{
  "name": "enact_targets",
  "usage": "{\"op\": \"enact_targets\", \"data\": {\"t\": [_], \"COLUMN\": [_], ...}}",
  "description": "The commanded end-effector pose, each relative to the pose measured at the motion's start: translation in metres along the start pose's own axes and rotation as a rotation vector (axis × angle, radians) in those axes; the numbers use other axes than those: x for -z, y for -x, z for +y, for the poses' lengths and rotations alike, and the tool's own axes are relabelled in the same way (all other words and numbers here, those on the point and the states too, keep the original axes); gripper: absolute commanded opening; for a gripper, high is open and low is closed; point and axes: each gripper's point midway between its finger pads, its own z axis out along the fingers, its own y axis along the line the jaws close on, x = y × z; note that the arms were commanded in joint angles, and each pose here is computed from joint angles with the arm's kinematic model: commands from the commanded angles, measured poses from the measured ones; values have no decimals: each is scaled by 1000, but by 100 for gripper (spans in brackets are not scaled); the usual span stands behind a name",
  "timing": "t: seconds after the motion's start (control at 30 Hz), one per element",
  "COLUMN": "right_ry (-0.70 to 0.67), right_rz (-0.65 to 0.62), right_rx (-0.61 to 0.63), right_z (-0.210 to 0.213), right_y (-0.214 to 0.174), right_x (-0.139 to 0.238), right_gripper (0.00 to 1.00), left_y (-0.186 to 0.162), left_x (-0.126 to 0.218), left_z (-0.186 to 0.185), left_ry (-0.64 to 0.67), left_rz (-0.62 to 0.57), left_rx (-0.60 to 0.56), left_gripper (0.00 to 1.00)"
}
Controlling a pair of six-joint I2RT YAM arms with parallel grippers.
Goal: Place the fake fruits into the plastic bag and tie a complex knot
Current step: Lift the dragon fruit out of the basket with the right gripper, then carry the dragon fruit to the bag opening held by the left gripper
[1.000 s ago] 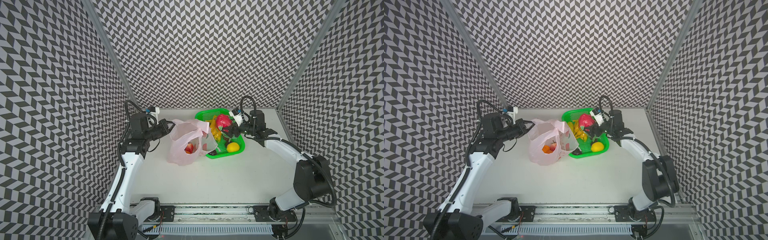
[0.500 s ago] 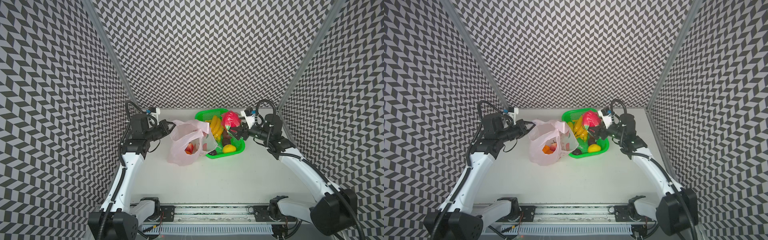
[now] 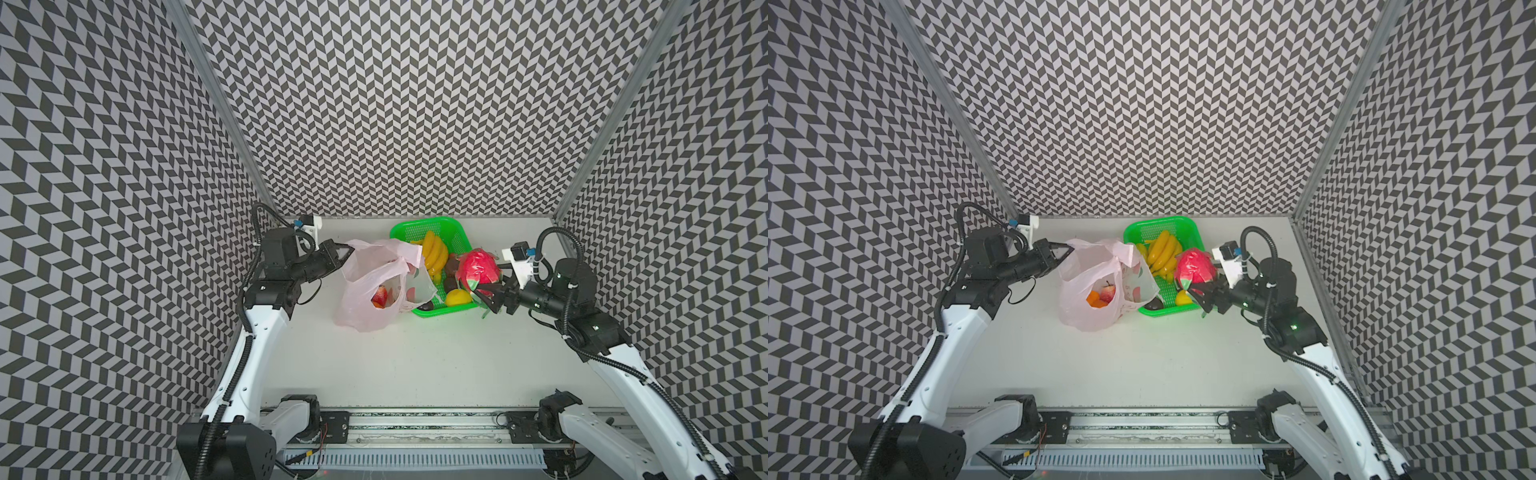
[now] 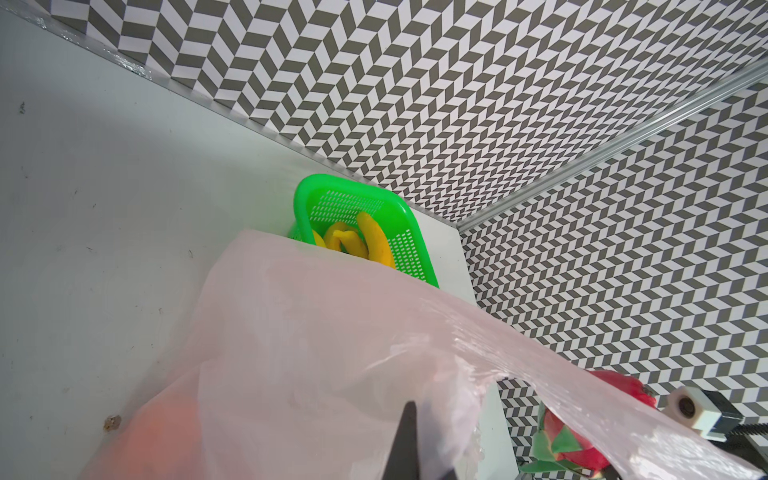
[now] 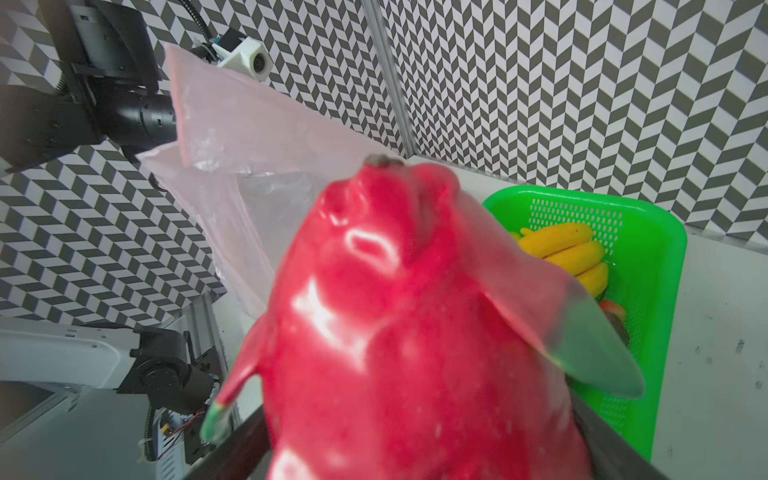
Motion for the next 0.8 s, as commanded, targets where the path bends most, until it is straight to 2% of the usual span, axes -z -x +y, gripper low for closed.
{"op": "enact_targets", "data": {"t": [0.0, 0.3, 0.6, 0.77], "right_ry": [56, 172, 165, 138], "right_rz": [0, 131, 241, 251], "right_rx": [10, 56, 141, 177], "right_z": [19, 69, 83, 82], "right_y": [1, -22, -7, 8], "right_x": [6, -22, -60, -78], "right_gripper": [44, 44, 44, 44], "left_y": [0, -4, -17, -22], "left_x": [-1, -3, -5, -7], "left_z": [-10, -21, -40, -47], "left_ry": [-39, -72, -149, -167], "left_rz": [2, 23, 76, 91], "left_rx": [-39, -84, -185, -222], "left_gripper": [0, 0, 0, 0]}}
